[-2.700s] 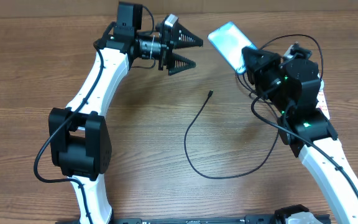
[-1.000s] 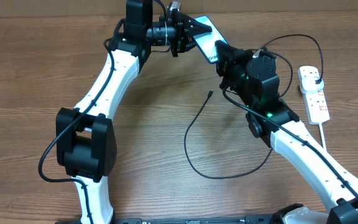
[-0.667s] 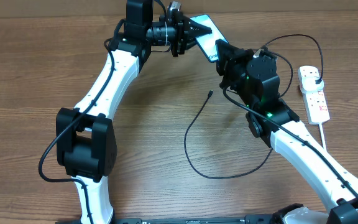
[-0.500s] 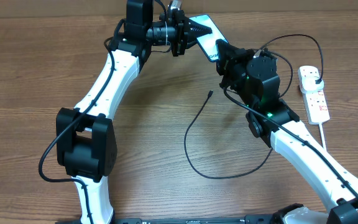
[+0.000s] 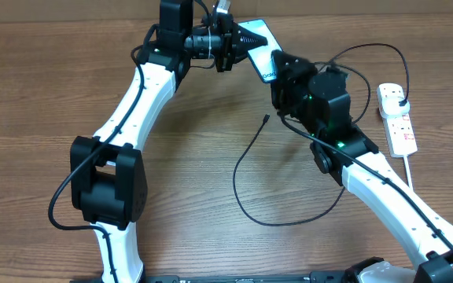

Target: Plug charger to phone and switch on socket

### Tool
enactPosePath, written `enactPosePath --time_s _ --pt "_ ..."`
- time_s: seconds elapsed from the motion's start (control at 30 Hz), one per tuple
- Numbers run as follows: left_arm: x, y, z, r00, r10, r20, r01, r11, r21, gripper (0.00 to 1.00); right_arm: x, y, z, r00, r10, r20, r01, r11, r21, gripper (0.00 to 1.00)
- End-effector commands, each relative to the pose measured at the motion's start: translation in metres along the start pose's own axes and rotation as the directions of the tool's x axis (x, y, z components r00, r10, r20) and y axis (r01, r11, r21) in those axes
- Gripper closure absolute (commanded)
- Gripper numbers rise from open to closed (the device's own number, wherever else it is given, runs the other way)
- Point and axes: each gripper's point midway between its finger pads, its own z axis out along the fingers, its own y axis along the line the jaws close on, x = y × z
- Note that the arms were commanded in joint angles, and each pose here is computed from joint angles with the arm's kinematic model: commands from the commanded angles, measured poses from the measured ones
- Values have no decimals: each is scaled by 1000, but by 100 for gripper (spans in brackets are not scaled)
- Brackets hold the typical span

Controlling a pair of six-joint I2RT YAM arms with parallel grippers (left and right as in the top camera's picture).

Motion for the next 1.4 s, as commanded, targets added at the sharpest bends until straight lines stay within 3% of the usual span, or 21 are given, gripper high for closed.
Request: enactPosePath --time_s 0.0,0.13,0.17,0.33,0.43,0.57,0.93,1.13,1.3,1.37 --pt "6 -13 -28 976 203 -73 -199 978 62 96 -10 -17 -1 989 -147 11 145 986 86 35" --pt "11 -2 -60 954 268 -130 -256 961 106 96 -34 -63 -11 962 -272 0 261 922 286 5" --pt "12 1 -67 954 267 -135 -253 961 111 96 -40 -75 -16 952 -306 -13 293 895 337 3" --pt "16 23 -102 972 194 -133 -179 977 117 96 -58 -122 -41 884 -438 -161 455 732 507 1" --pt "20 35 -118 978 176 -109 -165 981 104 96 -56 -141 -53 807 -506 -305 586 623 518 2" --pt "25 49 -135 983 162 -80 -157 985 73 96 -36 -151 -61 704 -529 -475 709 561 427 12" --pt "33 65 -144 989 129 -72 -129 992 3 96 -29 -131 -66 676 -454 -581 733 497 464 25" --pt "33 65 -144 990 120 -74 -120 993 3 96 -33 -116 -30 721 -401 -564 688 512 515 44" --pt "35 66 -144 991 111 -76 -112 994 2 96 -38 -132 3 801 -332 -499 593 559 580 48" --pt "35 66 -144 991 110 -77 -110 994 1 96 -34 -140 23 811 -320 -490 575 588 568 57"
